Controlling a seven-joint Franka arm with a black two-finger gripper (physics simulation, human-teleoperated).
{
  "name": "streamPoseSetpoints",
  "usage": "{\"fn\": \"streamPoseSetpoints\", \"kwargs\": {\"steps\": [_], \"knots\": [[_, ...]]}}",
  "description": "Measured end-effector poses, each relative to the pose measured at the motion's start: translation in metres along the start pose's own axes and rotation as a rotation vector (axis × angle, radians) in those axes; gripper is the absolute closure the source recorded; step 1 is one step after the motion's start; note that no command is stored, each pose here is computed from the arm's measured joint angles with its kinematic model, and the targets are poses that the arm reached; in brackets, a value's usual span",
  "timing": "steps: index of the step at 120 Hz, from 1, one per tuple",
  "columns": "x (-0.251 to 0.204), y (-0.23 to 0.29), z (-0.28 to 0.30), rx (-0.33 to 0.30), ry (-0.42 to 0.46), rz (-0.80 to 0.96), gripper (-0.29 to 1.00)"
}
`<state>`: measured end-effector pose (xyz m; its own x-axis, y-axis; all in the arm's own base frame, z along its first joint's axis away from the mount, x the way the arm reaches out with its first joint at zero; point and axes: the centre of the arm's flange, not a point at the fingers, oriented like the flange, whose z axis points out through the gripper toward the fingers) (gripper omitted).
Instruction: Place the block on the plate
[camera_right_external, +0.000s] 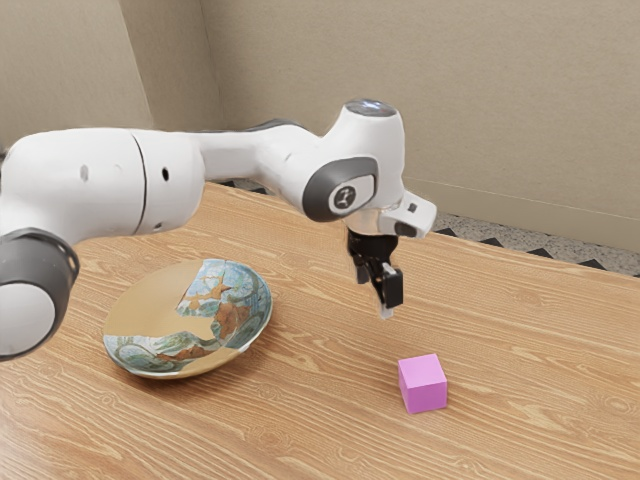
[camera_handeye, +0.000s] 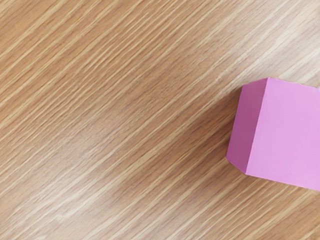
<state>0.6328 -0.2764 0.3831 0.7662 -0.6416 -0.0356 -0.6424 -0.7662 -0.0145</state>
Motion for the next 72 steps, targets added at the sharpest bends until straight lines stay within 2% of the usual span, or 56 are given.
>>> {"fn": "streamPoseSetpoints", "kwargs": {"steps": [38, 72], "knots": [[0.011, 0.058, 0.038, -0.027, 0.008, 0.027, 0.0], [0.022, 0.075, 0.065, -0.045, 0.016, 0.029, 0.0]]}}
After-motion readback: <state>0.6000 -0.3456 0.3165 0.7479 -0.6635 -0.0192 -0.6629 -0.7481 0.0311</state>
